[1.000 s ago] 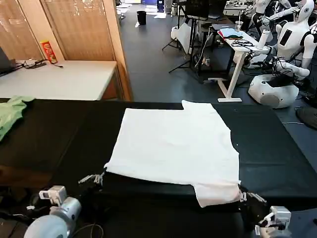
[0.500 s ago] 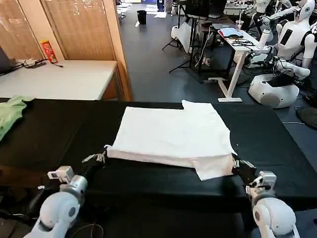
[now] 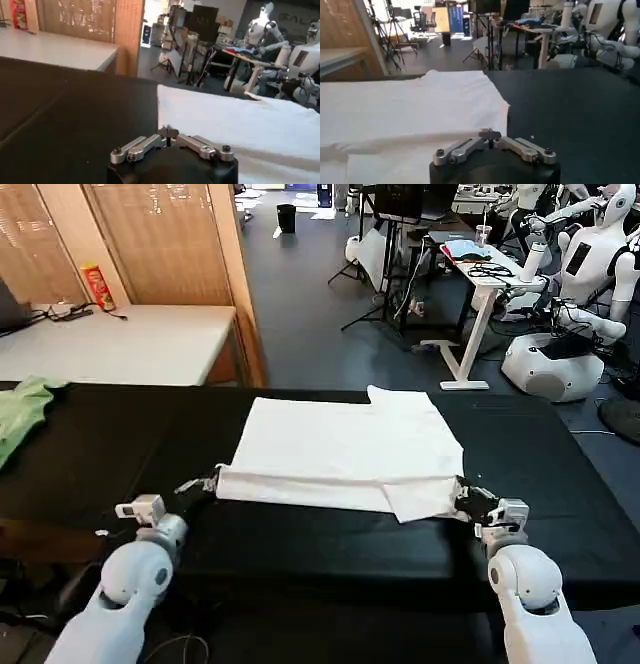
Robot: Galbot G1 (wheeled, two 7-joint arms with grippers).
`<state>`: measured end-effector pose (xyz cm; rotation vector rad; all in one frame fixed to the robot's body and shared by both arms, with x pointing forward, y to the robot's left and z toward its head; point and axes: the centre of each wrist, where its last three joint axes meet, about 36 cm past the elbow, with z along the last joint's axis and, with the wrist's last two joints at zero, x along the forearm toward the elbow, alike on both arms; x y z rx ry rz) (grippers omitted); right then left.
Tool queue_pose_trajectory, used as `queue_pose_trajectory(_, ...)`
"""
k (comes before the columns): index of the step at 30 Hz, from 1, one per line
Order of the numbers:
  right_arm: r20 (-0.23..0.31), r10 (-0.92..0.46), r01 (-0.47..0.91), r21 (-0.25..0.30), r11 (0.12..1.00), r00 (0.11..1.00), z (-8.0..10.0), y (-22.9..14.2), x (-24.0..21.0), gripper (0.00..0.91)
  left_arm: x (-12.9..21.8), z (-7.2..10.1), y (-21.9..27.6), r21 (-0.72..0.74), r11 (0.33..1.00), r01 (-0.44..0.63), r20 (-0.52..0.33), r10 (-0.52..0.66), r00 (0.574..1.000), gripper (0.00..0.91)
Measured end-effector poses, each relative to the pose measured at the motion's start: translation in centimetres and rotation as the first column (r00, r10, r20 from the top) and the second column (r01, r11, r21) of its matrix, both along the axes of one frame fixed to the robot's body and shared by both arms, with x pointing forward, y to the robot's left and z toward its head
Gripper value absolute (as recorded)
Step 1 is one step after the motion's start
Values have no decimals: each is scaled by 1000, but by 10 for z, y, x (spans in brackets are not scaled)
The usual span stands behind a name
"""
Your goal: Fold and organize the clothes.
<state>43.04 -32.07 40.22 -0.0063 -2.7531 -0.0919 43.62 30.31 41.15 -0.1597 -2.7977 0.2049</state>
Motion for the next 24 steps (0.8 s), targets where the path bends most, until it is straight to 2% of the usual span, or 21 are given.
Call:
queue_pose_trajectory(6,-7,24,-24,9,1000,1000,13,-5,-14,878,8,3,-4,4,1000,6,12,-6,1000,878)
queue_pose_trajectory(13,7,51,-50,-35,998,999,39,-3,-46,878,1,6,1,14,1000,18,2,-18,1000,878)
queue_pose_trajectory(19,-20,56,-57,-64,996,998,34,-3,-68,878,-13,6,9,-4,999,44,-24,-44,999,878)
queue_pose_trajectory(22,-35,54,-56,-69,996,998,30,-4,-74,878,-21,0,13,-13,998,59,-46,-60,997,878)
queue_pose_trajectory(24,-41,52,-55,-67,996,998,28,-3,-76,839,-24,-3,14,-19,998,62,-57,-63,996,878)
